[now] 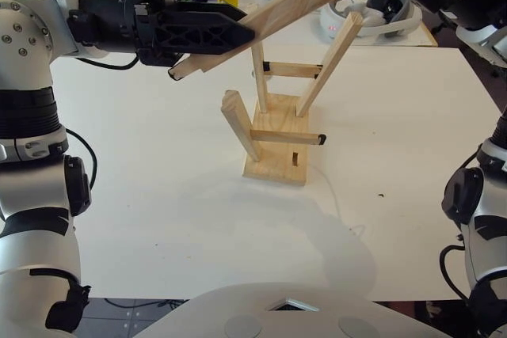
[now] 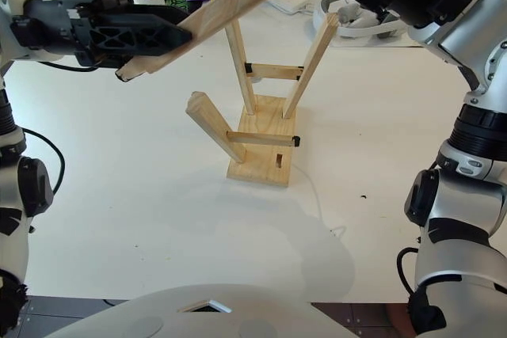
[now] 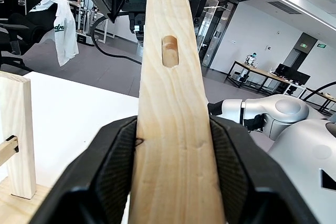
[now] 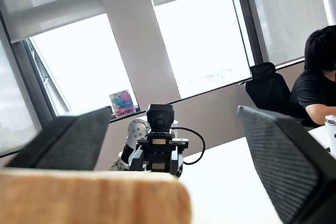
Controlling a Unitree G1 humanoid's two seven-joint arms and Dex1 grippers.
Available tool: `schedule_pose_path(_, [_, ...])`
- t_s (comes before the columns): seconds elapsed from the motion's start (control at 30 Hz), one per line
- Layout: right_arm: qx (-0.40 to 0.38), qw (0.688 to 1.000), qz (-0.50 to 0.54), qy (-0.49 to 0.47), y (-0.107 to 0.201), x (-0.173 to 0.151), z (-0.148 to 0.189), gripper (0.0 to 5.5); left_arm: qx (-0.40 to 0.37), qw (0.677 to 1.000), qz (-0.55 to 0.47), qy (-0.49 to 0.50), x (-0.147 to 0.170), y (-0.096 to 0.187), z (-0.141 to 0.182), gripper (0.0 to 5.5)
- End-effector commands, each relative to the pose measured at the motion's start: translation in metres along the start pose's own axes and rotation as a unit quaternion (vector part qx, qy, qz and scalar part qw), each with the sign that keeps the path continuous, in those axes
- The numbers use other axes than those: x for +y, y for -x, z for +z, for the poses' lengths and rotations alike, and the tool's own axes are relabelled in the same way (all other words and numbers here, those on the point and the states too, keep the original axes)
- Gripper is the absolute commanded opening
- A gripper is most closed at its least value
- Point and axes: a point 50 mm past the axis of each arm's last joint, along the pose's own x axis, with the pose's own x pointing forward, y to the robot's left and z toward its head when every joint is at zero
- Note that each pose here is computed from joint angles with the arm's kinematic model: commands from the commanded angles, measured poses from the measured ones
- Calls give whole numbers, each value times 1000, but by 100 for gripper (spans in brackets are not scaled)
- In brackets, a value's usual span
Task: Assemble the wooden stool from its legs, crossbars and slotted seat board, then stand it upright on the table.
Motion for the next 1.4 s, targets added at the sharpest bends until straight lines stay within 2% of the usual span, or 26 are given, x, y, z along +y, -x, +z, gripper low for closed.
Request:
schedule_pose_path(0.03, [11,1000,1,-9,0,-7,4,444,-3,1000,-9,-20,-5,0,9,205])
schedule_pose_path(0.27, [12,999,32,-28,-12,-14,9,444,-18,1000,5,-25,-2,5,13,205])
schedule_pose_path(0.43, [31,997,59,-31,-5,2,5,444,-24,999,9,-30,-1,5,15,205])
schedule_pose_path(0.57, [47,996,72,-34,34,40,-46,444,-27,999,14,-30,0,8,16,205])
schedule_pose_path(0.67, [34,998,47,-36,53,44,-53,444,-27,999,15,-30,0,9,15,205])
schedule_pose_path(0.8, [16,999,26,-35,63,42,-53,444,-23,999,13,-29,-1,9,14,205])
schedule_pose_path(1.1, [-3,1000,7,-16,55,23,-45,444,-15,1000,1,-28,-3,3,8,205])
schedule_pose_path(1.4, [-8,999,46,-16,43,24,-39,444,-5,1000,-4,-12,-3,-3,-3,205])
